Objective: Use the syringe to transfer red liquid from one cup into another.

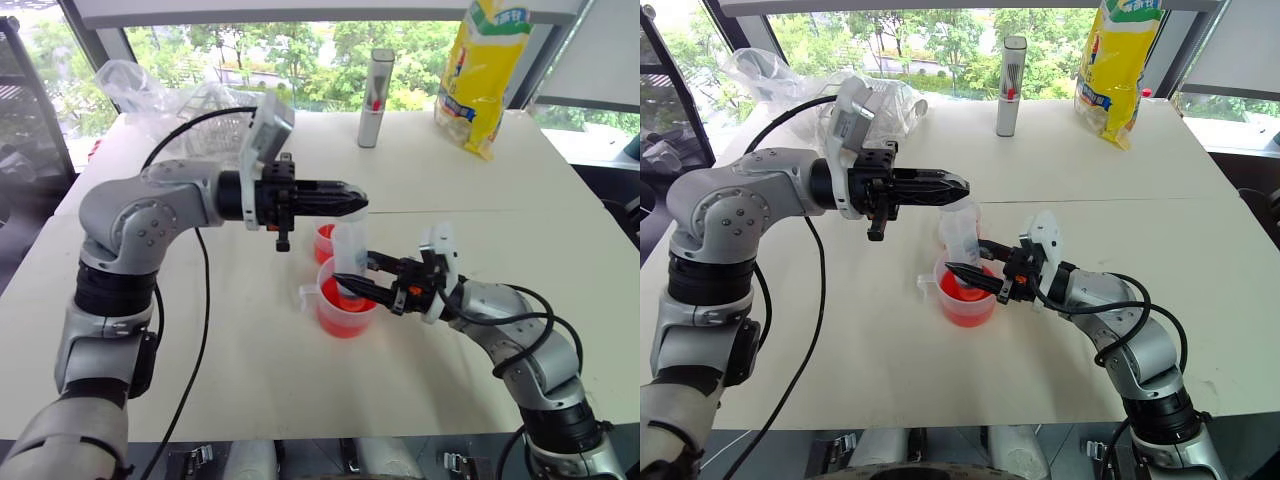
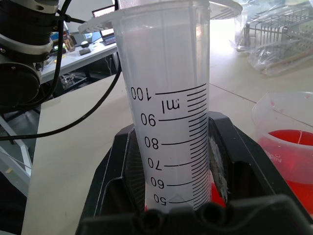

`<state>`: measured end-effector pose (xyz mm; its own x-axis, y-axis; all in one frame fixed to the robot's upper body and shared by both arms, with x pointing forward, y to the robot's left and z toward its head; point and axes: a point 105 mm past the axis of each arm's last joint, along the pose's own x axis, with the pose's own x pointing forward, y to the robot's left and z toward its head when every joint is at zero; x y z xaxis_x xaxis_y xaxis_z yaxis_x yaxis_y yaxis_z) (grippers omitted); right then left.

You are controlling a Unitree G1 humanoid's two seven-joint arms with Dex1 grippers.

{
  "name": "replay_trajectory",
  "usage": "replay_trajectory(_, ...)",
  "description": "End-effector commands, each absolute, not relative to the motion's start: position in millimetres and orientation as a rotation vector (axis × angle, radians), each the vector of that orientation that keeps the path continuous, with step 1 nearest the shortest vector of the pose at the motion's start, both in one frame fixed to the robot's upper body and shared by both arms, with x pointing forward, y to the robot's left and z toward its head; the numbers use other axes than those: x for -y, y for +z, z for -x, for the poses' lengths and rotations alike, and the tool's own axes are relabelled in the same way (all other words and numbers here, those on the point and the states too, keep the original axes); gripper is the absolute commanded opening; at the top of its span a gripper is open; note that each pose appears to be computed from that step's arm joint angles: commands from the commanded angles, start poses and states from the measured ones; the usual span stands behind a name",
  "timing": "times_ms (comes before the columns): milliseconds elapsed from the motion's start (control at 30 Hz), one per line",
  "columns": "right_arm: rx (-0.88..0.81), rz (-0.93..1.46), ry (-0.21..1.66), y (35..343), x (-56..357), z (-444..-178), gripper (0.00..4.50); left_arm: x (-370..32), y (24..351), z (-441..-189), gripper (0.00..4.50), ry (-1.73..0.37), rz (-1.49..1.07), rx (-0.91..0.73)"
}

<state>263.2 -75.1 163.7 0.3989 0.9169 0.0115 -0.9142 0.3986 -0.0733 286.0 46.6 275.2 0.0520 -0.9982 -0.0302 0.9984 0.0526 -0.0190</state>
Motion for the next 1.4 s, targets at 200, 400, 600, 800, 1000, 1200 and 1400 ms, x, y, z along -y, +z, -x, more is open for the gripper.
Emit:
replay_trajectory(200,0.068,0.099,1.225,169,67,-255,1.4,-67,306,-292,3.14,-1.416,-0.042,0.13)
replay_trajectory(400,0.115,0.12,1.203,184,70,-259,1.4,-77,306,-296,4.47,-1.366,-0.032,0.136)
replay_trajectory(600,0.149,0.129,1.181,193,72,-263,1.4,-97,318,-306,4.47,-1.271,0.001,0.17)
replay_trajectory(800,0.198,0.132,1.148,209,77,-269,1.4,-125,333,-315,4.47,-1.154,0.051,0.232)
replay_trajectory(1000,0.241,0.121,1.143,230,78,-271,1.4,-133,298,-316,4.47,-1.102,0.013,0.13)
replay_trajectory(1200,0.314,0.107,1.16,272,79,-283,1.4,-135,287,-320,4.47,-1.082,-0.001,0.115)
replay_trajectory(1400,0.369,0.098,1.119,298,80,-323,1.4,-132,283,-321,4.47,-1.077,-0.008,0.124)
